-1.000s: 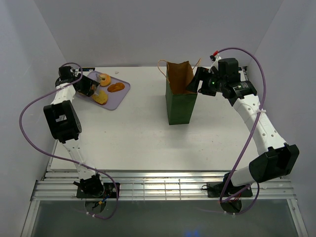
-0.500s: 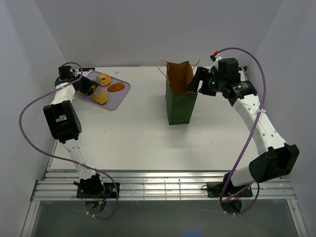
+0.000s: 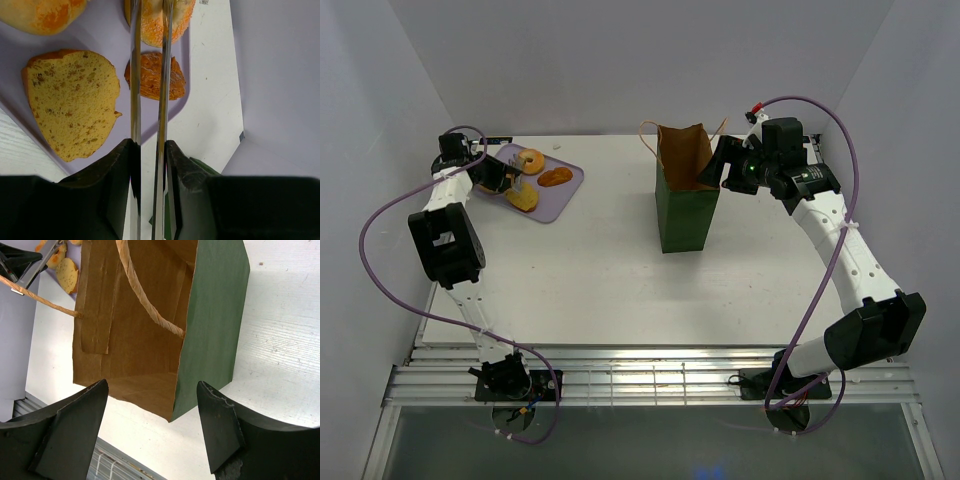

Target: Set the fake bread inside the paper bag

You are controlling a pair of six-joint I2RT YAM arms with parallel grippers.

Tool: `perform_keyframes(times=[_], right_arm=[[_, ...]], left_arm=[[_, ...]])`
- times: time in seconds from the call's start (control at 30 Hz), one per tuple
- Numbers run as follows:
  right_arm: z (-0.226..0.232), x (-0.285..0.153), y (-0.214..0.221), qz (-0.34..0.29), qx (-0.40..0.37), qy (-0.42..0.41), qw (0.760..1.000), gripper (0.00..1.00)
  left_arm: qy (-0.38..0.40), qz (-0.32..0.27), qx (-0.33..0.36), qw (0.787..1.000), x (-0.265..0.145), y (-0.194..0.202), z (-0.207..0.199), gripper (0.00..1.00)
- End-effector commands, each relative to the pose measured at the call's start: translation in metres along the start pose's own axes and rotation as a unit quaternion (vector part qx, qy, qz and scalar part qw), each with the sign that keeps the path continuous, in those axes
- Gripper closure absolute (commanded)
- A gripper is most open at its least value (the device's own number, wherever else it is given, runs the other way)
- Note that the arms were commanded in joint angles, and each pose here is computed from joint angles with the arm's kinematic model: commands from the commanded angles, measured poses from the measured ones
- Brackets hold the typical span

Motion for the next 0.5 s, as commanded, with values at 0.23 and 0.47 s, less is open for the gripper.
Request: perform_keyframes(times=[0.23,0.47], right_arm=[[0.005,-0.004,-0.007,-0.016,-0.014,-0.010,1.000,0.23],[0.006,-0.003,-0.007,-0.013,-0.020,-0.013,1.000,0.22]], left_arm=[[0.023,-0.023,0.017,0.999,-0.032,-0.004,-0.022,1.00],[0.028,-0.036,0.019,0.999,-0.050,-0.004,-0.029,1.00]])
Point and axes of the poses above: each gripper's point midway between its finger pads, its own x axis out along the fingers, its own z axis along the line the jaws close on, y = z × x, the point moved 5 cm from there along -x, back along the fingers, and after that the axes turned 6 degrees about x, right-handed, at the moved point
